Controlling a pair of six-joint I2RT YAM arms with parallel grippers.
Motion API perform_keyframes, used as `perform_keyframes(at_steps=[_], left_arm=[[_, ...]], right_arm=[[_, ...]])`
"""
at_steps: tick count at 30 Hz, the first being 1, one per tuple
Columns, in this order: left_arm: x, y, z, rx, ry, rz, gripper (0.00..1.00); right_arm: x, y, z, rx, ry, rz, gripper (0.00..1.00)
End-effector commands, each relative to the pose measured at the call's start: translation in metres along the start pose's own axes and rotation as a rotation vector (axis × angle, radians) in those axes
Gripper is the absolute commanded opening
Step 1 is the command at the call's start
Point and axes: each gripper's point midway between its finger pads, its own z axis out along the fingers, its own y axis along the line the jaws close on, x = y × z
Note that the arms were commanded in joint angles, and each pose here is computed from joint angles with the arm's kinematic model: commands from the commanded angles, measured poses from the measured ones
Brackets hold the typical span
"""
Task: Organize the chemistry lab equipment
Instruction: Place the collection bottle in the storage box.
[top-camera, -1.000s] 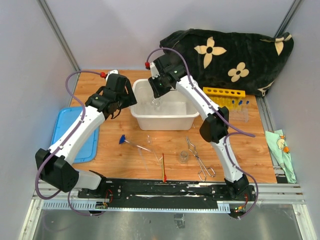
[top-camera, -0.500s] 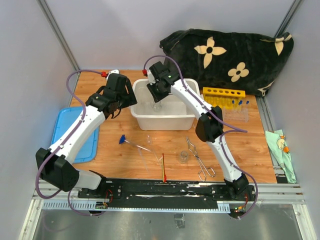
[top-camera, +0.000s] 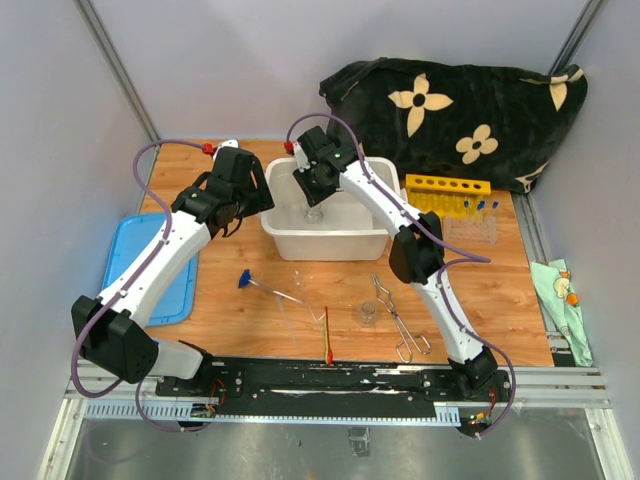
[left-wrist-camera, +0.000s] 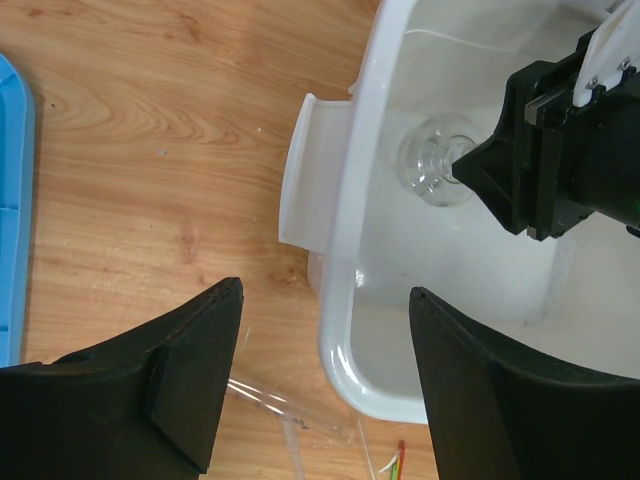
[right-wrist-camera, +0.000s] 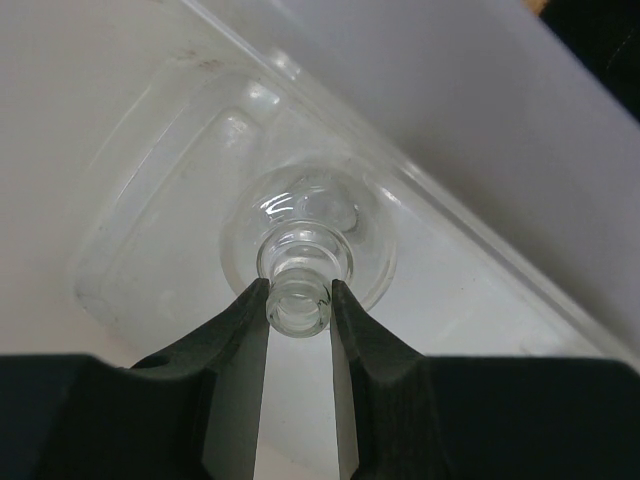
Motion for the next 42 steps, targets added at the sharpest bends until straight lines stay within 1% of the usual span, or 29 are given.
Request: perform_keyframes(at_steps=[1, 6, 8, 11, 12, 14, 19, 27, 32, 37, 42], left_arm=[[-0.001, -0.001, -0.003, 0.006, -0.013, -0.002, 0.72], [0.0, 0.002, -0.005, -0.001, -0.013, -0.006, 0.72], [0.0, 0.003, -0.005, -0.005, -0.013, -0.006, 0.72], [0.0, 0.003, -0.005, -0.007, -0.013, -0.005, 0.72], [0.0, 0.003, -0.005, -0.007, -0.013, -0.005, 0.72], [0.001, 0.003, -0.004, -0.009, -0.01, -0.004, 0.72], [0.0, 0.001, -0.002, -0.005, -0.008, -0.009, 0.72], [-0.005, -0.003, -0.003, 0.007, -0.017, -0.011, 0.72], [-0.011, -0.004, -0.009, 0.031, -0.053, -0.028, 0.72], [-0.016, -0.006, -0.015, 0.049, -0.082, -0.043, 0.72], [-0.021, -0.002, -0.019, 0.036, -0.103, -0.041, 0.72]], right_arm=[[-0.004, 0.006, 0.008, -0.01, -0.015, -0.023, 0.06], [-0.004, 0.007, 0.012, -0.015, -0.016, -0.018, 0.08], [-0.003, 0.007, 0.013, -0.016, -0.014, -0.018, 0.13], [-0.003, 0.006, 0.013, -0.013, -0.015, -0.018, 0.26], [-0.004, 0.005, 0.011, -0.012, -0.018, -0.018, 0.29], [-0.006, 0.004, 0.007, -0.006, -0.025, -0.02, 0.32], [-0.013, 0.002, -0.008, 0.012, -0.044, -0.03, 0.36], [-0.026, 0.002, -0.035, 0.032, -0.095, -0.034, 0.39], [-0.036, 0.0, -0.061, 0.055, -0.142, -0.035, 0.4], [-0.049, 0.002, -0.095, 0.065, -0.203, -0.033, 0.4], [-0.054, 0.0, -0.152, 0.092, -0.259, -0.043, 0.4]])
